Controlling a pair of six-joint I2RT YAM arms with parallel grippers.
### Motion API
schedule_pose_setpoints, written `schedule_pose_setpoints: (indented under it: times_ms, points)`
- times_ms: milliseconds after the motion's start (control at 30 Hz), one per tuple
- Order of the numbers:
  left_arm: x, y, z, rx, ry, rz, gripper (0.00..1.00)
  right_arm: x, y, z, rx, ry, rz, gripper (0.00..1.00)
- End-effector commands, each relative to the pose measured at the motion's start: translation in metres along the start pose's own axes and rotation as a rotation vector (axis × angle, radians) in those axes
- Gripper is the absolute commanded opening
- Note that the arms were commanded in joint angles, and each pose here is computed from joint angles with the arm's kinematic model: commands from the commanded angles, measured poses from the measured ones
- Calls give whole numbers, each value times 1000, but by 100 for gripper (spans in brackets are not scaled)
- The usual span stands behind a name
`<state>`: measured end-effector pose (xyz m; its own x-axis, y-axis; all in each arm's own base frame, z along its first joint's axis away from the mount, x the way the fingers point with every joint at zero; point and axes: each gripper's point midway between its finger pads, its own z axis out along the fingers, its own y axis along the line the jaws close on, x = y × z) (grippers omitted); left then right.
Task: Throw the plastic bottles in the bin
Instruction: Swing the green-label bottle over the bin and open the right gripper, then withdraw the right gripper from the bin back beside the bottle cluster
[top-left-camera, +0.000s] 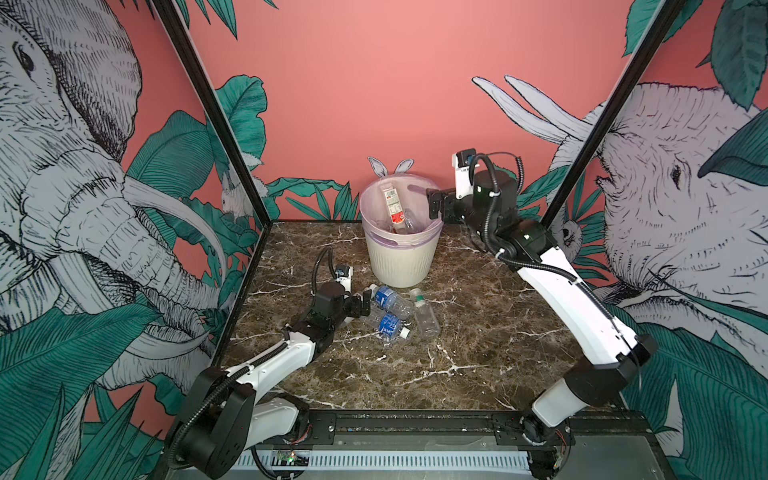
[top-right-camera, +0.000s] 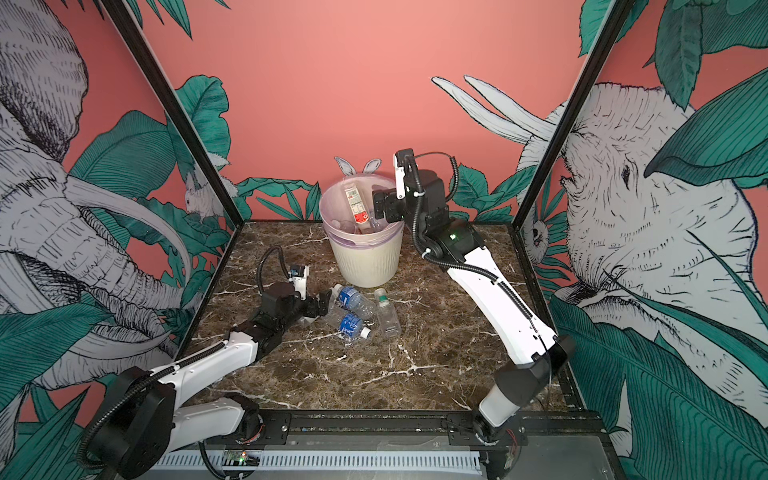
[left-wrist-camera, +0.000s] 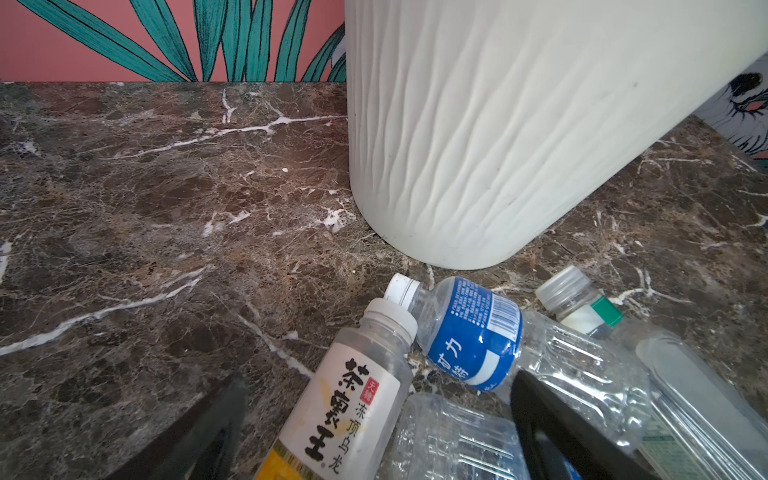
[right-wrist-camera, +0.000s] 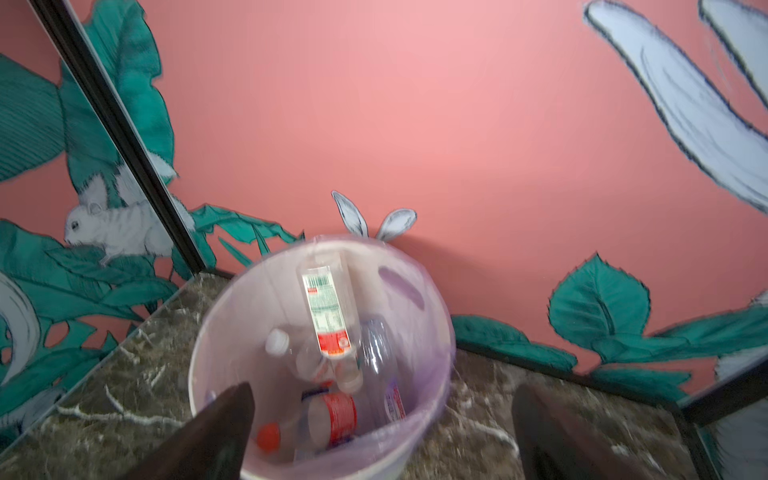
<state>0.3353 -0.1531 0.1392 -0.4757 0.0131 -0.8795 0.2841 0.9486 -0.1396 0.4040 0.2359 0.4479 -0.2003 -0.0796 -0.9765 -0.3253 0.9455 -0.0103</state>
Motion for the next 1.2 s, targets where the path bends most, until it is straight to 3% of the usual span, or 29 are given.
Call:
schedule_pose_setpoints:
  times_ms: [0, 267, 533, 967, 1167]
  points:
    - [-17, 3, -3, -27, -32, 10, 98, 26, -12, -3, 35, 2, 16, 99]
    - [-7, 11, -1, -70, 17, 20, 94, 121, -45, -27, 85, 112, 84, 99]
    - [-1, 14, -15, -82, 59, 12, 94, 198, -46, -26, 68, 206, 141, 99]
    - [14, 17, -15, -104, 165, 12, 94, 265, -49, -16, 75, 277, 169, 99]
    - [15, 14, -7, -94, 196, 22, 94, 276, -51, -11, 71, 308, 197, 99]
